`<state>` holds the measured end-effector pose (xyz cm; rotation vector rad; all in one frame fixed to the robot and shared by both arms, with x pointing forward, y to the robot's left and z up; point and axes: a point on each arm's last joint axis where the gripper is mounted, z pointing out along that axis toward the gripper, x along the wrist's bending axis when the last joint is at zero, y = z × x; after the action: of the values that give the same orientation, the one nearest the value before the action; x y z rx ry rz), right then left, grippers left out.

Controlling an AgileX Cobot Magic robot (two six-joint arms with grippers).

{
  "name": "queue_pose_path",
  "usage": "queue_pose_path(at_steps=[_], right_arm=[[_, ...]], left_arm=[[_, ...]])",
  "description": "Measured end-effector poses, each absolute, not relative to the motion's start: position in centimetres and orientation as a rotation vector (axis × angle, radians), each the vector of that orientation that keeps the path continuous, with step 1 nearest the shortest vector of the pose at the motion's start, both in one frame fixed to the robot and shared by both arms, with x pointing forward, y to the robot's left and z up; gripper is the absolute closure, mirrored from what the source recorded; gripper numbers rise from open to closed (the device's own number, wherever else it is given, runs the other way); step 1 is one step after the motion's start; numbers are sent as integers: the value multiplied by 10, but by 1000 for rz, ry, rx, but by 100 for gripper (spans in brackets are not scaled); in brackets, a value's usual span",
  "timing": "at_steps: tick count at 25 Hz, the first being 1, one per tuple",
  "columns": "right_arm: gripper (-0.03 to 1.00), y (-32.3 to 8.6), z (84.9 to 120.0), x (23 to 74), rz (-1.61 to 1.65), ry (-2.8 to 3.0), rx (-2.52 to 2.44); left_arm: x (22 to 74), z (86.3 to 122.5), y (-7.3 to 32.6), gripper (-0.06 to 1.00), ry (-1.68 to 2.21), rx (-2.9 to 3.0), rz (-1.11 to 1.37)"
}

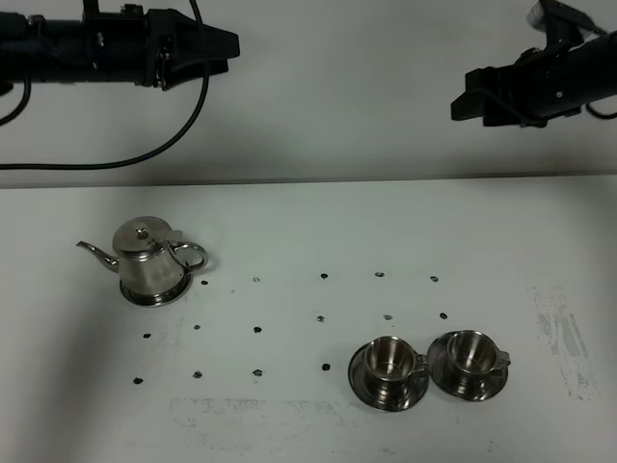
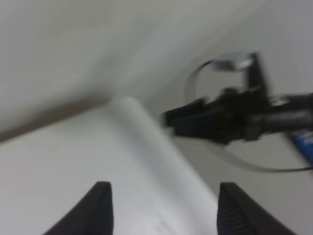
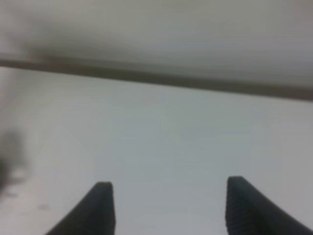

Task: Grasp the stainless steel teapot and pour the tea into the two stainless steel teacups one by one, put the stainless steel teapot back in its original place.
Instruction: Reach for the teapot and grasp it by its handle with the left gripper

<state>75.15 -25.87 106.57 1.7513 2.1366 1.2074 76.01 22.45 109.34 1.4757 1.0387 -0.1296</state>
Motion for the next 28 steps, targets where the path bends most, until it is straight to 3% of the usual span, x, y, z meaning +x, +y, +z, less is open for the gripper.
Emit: queue_pose_path(at_steps=[7, 10, 18, 23, 28], right_arm=[[46, -260, 1098, 734, 789, 2122, 1665], [46, -263, 1124, 718, 776, 2076, 1648], [46, -276, 1201, 644, 727, 1961, 1552], [46, -283, 1246, 593, 750, 1842, 1460], [46, -284, 1263, 574, 781, 1805, 1431]], left_arm=[[750, 1124, 232, 54, 1028, 1641, 80], [743, 1131, 237, 57, 1043, 1728, 149], [698, 1192, 258, 59, 1066, 1827, 391], [687, 1202, 268, 59, 1099, 1884, 520], [688, 1199, 268, 59, 1112, 1884, 517]])
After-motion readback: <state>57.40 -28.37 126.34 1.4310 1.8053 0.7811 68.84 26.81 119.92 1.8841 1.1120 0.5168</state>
